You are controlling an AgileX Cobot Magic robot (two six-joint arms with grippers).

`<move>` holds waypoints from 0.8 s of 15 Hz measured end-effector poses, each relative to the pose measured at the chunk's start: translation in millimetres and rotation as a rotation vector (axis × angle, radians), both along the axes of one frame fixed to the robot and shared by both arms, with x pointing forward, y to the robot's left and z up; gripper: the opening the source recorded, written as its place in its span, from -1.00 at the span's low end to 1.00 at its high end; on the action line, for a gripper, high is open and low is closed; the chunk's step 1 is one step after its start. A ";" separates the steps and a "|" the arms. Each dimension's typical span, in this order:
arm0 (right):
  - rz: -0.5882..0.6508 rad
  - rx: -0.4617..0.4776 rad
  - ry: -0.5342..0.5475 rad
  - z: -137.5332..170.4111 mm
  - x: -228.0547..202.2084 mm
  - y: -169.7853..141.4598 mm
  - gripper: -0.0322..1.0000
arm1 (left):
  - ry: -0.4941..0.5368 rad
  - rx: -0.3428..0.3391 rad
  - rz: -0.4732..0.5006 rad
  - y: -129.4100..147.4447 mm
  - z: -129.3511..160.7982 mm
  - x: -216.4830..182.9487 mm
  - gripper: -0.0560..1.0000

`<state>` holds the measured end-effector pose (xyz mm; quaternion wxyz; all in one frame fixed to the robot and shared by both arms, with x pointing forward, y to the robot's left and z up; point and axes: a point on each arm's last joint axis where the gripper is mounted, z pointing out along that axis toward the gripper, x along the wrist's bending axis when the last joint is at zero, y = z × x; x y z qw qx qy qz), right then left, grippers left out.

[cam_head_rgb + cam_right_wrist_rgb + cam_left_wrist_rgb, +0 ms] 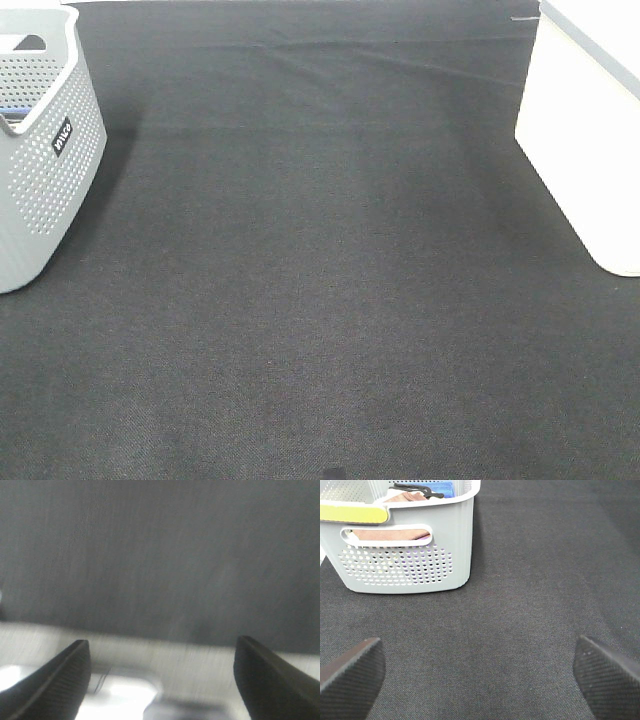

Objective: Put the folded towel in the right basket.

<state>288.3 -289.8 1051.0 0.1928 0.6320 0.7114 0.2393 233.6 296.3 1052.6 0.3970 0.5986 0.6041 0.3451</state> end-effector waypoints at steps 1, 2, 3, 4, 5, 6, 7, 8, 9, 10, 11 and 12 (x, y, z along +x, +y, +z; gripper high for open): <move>0.010 -0.022 -0.092 1.8 -8.7 -1.1 0.50 | 0.000 0.000 0.000 0.0 0.0 0.0 0.94; 0.009 -0.023 -0.171 3.8 -16.2 -1.3 0.50 | 0.000 0.000 0.000 0.0 0.0 0.0 0.94; 0.009 -0.023 -0.171 3.8 -16.2 -1.3 0.50 | 0.000 0.000 0.000 0.0 0.0 0.0 0.94; 0.005 -0.021 -0.246 2.6 -23.4 -1.4 0.50 | 0.000 0.000 0.000 0.0 0.0 0.0 0.94; 0.004 -0.020 -0.299 2.1 -30.5 -1.4 0.50 | 0.000 0.000 0.000 0.0 0.0 0.0 0.94; 0.003 -0.019 -0.342 2.8 -36.2 -1.5 0.50 | 0.000 0.000 0.000 0.0 0.0 0.0 0.94; 0.002 -0.019 -0.379 3.7 -40.5 -1.5 0.50 | 0.000 0.000 0.000 0.0 0.0 0.0 0.94; 0.002 -0.019 -0.396 3.8 -43.2 -1.5 0.50 | 0.000 0.000 0.000 0.0 0.0 0.0 0.94; 0.002 -0.019 -0.397 3.8 -43.3 -1.5 0.50 | 0.000 0.000 0.000 0.0 0.0 0.0 0.94; 0.002 -0.019 -0.397 3.8 -43.3 -1.5 0.50 | 0.000 0.000 0.000 0.0 0.0 0.0 0.94; 0.002 -0.019 -0.397 3.8 -43.3 -1.5 0.50 | 0.000 0.000 0.000 0.0 0.0 0.0 0.94; 0.002 -0.019 -0.397 3.8 -43.3 -1.5 0.50 | 0.000 0.000 0.000 0.0 0.0 0.0 0.94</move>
